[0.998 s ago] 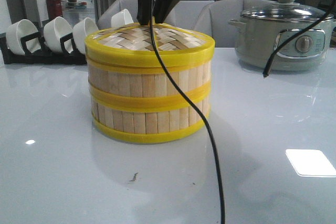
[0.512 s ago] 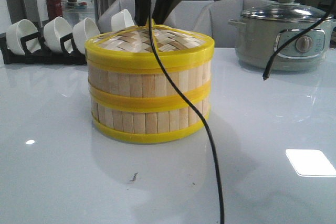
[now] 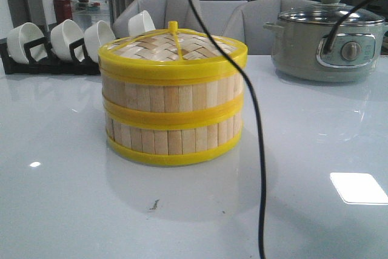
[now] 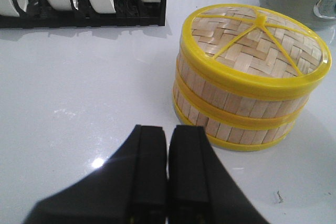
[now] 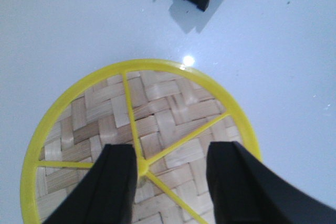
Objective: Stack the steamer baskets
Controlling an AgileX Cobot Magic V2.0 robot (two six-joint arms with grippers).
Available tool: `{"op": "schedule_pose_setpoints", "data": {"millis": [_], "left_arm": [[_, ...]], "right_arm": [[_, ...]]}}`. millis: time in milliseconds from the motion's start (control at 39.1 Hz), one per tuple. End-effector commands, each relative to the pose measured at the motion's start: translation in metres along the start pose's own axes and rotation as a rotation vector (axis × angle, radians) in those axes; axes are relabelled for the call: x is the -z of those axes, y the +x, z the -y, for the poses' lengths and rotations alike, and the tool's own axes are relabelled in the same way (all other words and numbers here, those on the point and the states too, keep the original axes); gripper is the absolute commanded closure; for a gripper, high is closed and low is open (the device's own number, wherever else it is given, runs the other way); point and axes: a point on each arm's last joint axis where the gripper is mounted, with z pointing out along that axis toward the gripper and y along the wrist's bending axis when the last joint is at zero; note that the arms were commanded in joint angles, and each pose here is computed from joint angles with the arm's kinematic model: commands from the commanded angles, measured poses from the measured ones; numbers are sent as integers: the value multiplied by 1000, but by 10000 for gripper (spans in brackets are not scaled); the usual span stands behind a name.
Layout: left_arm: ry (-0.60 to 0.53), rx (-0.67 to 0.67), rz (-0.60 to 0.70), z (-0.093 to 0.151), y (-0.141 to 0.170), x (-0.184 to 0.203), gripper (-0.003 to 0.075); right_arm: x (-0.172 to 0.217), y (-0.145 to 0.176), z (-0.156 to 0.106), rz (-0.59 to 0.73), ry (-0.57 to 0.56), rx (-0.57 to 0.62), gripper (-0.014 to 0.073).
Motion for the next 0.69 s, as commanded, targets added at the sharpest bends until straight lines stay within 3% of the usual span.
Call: {"op": "schedule_pose_setpoints", "data": {"millis": [0,153,333,486,665], "left_arm": [[16,7,115,3,-17,4,629],[16,7,115,3,-17,4,629],[16,7,115,3,-17,4,629],[16,7,115,3,-17,4,629],[16,7,115,3,-17,4,629]], "right_arm": [[71,-21,23,209,45,-12,171],[118,-7,54,295,107,-56,171],[168,30,90,370,206,-114,171],[209,85,115,441,328,-175,171],[244,145,114,503,422,-212,171]]}}
